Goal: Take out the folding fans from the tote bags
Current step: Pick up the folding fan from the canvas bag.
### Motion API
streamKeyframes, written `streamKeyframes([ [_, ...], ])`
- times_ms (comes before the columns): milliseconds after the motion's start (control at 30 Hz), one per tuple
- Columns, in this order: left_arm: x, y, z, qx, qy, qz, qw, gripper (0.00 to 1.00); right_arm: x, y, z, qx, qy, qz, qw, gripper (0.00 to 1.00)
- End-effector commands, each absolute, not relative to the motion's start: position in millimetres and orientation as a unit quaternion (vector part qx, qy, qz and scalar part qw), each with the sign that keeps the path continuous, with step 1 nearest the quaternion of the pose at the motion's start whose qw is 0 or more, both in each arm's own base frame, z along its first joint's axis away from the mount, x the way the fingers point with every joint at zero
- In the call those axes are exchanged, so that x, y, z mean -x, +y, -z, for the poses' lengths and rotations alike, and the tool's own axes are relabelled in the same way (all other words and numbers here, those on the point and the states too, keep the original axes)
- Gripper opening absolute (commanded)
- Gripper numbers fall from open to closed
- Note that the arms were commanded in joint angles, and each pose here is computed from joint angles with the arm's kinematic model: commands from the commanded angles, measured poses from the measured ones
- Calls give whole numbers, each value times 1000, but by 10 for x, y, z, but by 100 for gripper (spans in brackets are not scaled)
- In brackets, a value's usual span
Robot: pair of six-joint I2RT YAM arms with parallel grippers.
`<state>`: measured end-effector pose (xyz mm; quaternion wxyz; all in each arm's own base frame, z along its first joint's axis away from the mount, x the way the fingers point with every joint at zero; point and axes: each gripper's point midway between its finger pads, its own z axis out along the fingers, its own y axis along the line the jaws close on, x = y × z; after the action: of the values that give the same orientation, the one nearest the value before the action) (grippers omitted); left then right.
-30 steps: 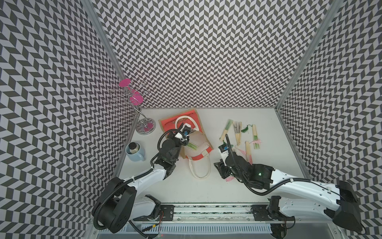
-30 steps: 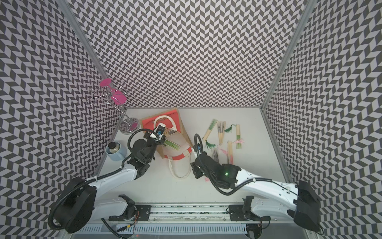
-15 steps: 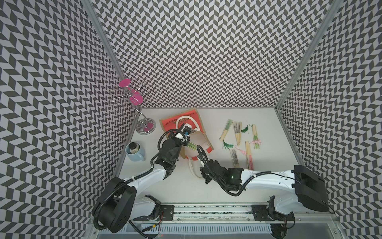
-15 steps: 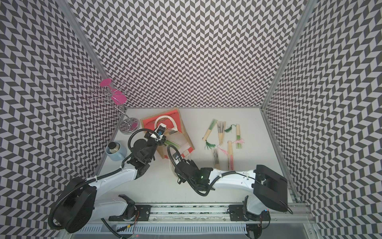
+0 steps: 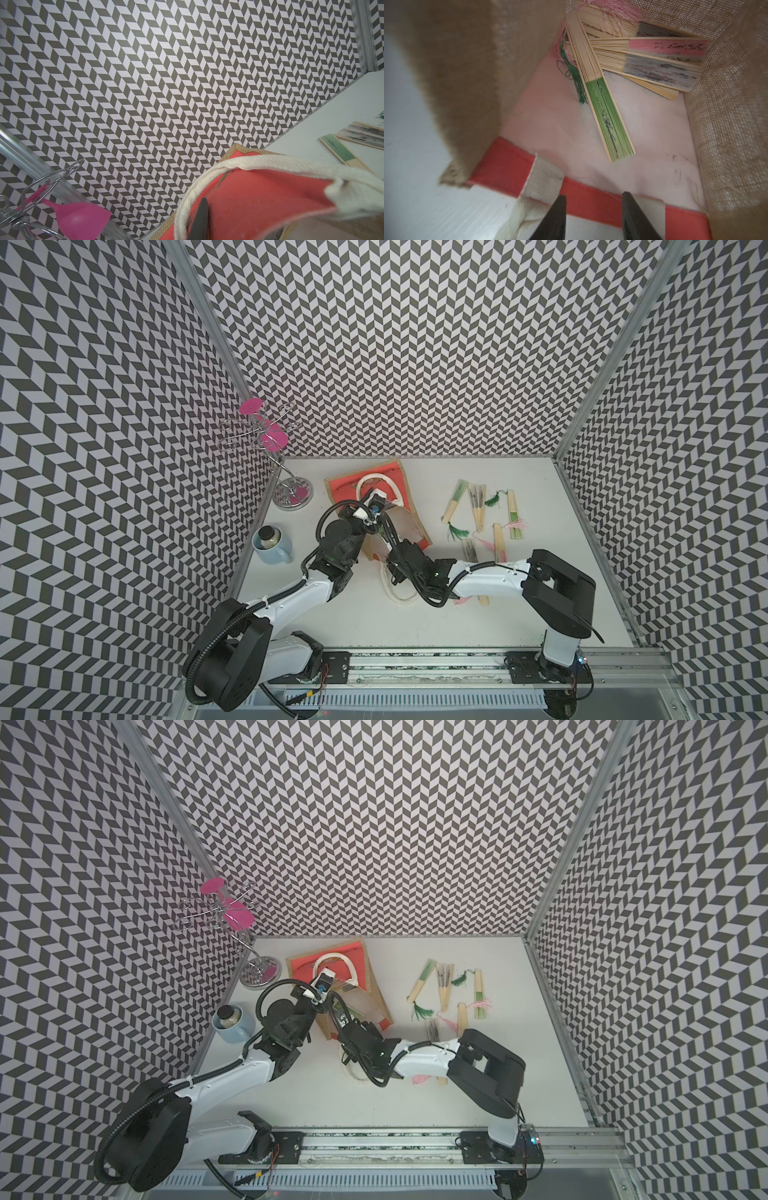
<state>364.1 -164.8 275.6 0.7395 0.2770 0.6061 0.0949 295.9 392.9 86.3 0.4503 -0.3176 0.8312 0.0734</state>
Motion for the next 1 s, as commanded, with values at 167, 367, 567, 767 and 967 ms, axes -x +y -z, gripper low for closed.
streamKeyframes([
  [167, -3547, -1771, -3007, -285, 575, -64, 764, 0, -3324, 4035, -760, 321, 819, -71, 471, 54],
  [367, -3517, -1817, -3020, -293, 569, -55, 766, 0, -3531, 3990, -652, 331, 816, -52, 470, 58],
  [567, -3516, -1828, -3023, -294, 569, -55, 766, 0, -3648, 4059, -554, 352, 813, -43, 461, 58],
  [767, -3518, -1828, -3031, -294, 569, -56, 766, 0, -3625, 4140, -451, 374, 811, -54, 447, 54],
  [967, -3519, -1829, -3018, -294, 570, -55, 765, 0, -3664, 4121, -315, 373, 819, -45, 433, 49],
])
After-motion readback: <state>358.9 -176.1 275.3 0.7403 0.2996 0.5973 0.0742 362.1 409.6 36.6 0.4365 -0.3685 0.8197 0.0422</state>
